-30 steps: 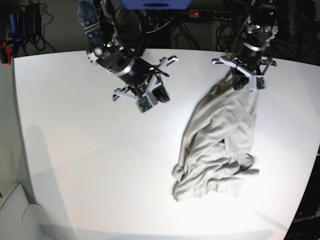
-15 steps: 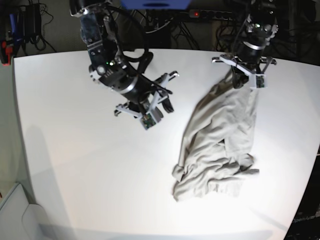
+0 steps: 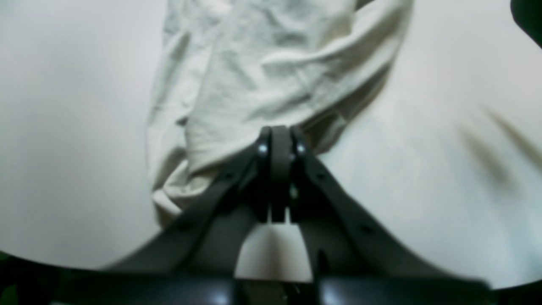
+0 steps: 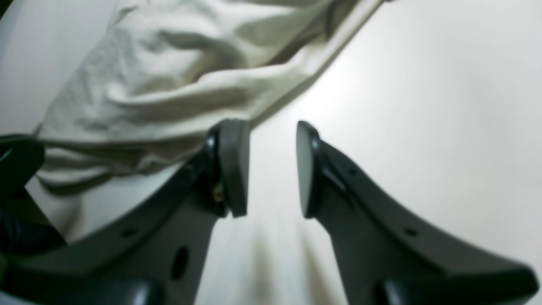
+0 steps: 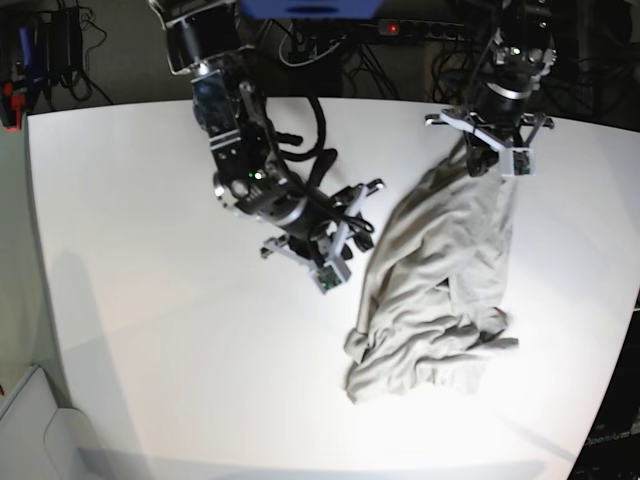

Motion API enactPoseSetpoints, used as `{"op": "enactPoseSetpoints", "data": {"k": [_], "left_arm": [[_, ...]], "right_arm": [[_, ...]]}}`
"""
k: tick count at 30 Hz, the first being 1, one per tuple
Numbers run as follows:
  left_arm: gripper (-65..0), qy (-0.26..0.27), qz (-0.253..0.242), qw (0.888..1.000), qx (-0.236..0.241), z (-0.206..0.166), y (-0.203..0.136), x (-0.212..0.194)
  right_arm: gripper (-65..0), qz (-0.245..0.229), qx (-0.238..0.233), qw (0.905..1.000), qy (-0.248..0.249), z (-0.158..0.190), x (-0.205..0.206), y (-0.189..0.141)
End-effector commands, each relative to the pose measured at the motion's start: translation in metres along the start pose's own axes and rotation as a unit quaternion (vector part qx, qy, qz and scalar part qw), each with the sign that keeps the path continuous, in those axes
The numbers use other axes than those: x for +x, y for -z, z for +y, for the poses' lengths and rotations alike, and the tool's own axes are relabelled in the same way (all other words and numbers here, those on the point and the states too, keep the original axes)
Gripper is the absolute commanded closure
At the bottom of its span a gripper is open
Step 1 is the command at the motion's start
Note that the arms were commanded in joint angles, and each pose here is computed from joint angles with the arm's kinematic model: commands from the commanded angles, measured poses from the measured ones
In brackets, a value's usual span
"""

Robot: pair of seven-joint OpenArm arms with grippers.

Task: Layout the t-shirt on the table in an organized manner, then fold the t-shirt properly
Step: 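Move both grippers down toward the crumpled grey t-shirt, then grasp the t-shirt fabric with both grippers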

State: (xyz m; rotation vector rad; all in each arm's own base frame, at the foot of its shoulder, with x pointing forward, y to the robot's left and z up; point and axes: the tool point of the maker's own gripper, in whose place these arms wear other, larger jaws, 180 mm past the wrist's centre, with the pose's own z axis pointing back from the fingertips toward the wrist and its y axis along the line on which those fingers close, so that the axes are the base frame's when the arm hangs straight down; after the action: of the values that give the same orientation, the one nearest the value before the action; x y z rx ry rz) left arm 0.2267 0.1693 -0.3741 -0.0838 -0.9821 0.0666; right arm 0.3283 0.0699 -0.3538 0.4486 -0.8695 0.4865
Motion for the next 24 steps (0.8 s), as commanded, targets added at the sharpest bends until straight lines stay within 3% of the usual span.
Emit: {"op": "enactPoseSetpoints", "data": {"k": [1,12,19,24], "left_arm": [[-0.3,0.003,-0.019,1.000,-0.001,0.000,-0.002,0.010],[-0.3,0.004,-0.015,1.000,-0.001,0.000,-0.006,0.007],[-0.3,0.008,-0.016,1.000,-0.001,0.002,-0.006,0.008],[-0.3,0.008,-0.017,1.000,-0.002,0.002,-0.006,0.010]], "right_arm": [[-20.2,-0.028,0.006,0.9996,-0.003,0.002,0.021,0.002],[-20.3,-0.011,0.010,0.9998,-0.014,-0.009,0.042,0.033],[-20.3,-0.024,0.016,0.9996,0.007,-0.012,0.025,0.053],[-20.3,-0.021,0.045,0.9986,-0.017,0.015,0.015,0.061]]}}
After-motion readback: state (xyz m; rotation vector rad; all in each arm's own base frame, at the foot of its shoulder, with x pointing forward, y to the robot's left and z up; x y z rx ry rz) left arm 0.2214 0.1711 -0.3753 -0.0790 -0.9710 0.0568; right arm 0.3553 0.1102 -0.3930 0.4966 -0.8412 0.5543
